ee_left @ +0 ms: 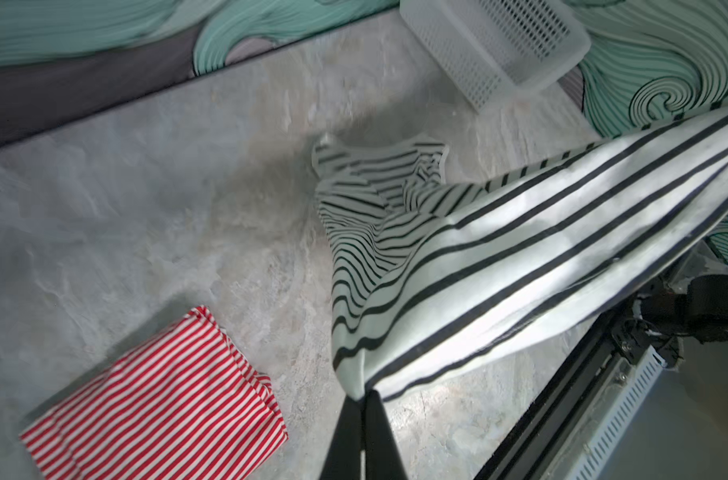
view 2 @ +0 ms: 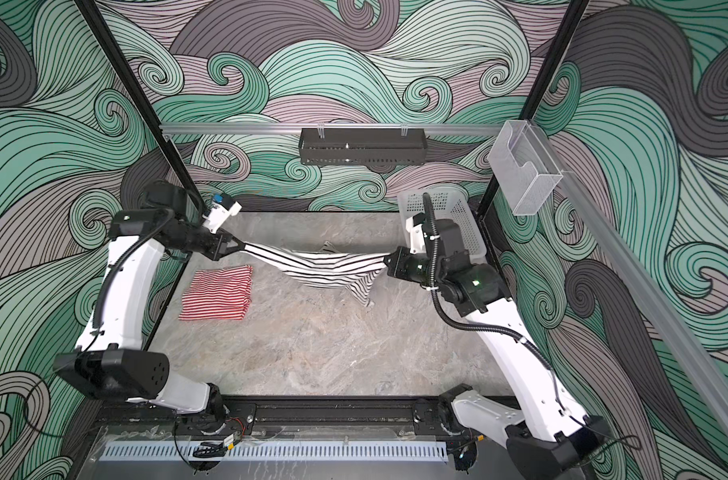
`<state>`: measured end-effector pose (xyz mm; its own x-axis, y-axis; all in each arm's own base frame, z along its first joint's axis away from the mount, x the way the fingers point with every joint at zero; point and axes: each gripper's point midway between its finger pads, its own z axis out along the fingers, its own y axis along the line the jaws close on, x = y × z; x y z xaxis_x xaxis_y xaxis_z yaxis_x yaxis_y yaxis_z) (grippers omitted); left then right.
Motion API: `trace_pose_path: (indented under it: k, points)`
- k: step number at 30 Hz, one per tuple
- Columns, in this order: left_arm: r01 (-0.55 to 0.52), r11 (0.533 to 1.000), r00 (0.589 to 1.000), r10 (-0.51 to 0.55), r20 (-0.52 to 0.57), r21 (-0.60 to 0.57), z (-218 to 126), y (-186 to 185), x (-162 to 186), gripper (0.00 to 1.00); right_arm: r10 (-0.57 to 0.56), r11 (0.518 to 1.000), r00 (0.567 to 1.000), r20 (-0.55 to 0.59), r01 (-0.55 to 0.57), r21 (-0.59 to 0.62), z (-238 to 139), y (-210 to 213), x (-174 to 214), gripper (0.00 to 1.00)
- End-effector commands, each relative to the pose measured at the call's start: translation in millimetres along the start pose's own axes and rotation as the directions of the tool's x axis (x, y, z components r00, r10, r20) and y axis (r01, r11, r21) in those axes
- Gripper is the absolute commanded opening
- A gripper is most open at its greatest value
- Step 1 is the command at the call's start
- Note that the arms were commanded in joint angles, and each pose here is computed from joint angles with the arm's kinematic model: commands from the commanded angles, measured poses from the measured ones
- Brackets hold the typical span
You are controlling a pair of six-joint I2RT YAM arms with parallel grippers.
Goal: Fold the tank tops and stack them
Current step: 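Lift the tank top high by its hem with both grippers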
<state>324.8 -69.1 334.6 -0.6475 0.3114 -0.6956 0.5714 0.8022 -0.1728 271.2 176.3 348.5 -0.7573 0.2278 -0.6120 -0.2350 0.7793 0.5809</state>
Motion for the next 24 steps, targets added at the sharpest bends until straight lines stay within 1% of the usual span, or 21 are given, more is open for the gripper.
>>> trace_pose_path:
  k: [1, 5, 8, 11, 13, 16, 18, 20, 23, 24]
  points:
    - [0.027, 0.998, 0.992, -0.021, 0.121, -0.055, -46, -21, -20, 0.00, -0.049, 0.998, 0.999, -0.002, 0.049, -0.038, -28, 19, -4, 0.00]
    - [-0.008, 0.991, 0.966, 0.043, 0.256, -0.135, -102, -43, -50, 0.00, -0.113, 0.987, 0.986, 0.125, 0.126, -0.101, -81, 55, -32, 0.00]
    - [-0.016, 0.983, 0.941, 0.078, 0.329, -0.185, -134, -55, -64, 0.00, -0.144, 0.975, 0.968, 0.204, 0.173, -0.137, -116, 76, -44, 0.00]
    - [-0.009, 0.971, 0.906, 0.108, 0.410, -0.237, -164, -65, -76, 0.00, -0.174, 0.963, 0.944, 0.280, 0.223, -0.153, -150, 93, -55, 0.00]
    - [0.000, 0.958, 0.874, 0.139, 0.466, -0.286, -186, -70, -85, 0.00, -0.191, 0.954, 0.925, 0.329, 0.253, -0.158, -171, 102, -61, 0.00]
    - [0.022, 0.941, 0.830, 0.171, 0.530, -0.338, -210, -73, -97, 0.00, -0.203, 0.949, 0.903, 0.378, 0.277, -0.152, -190, 111, -71, 0.00]
    - [0.033, 0.936, 0.816, 0.177, 0.550, -0.350, -215, -70, -104, 0.00, -0.207, 0.956, 0.896, 0.393, 0.271, -0.115, -193, 110, -80, 0.00]
    - [0.044, 0.939, 0.820, 0.162, 0.549, -0.342, -209, -63, -110, 0.00, -0.212, 0.965, 0.898, 0.386, 0.255, -0.064, -184, 103, -89, 0.00]
    - [0.067, 0.943, 0.851, 0.117, 0.512, -0.327, -182, -38, -119, 0.00, -0.202, 0.975, 0.915, 0.349, 0.223, -0.020, -155, 93, -104, 0.00]
    - [0.080, 0.944, 0.868, 0.093, 0.488, -0.321, -166, -23, -123, 0.00, -0.195, 0.977, 0.922, 0.334, 0.212, -0.013, -145, 89, -109, 0.00]
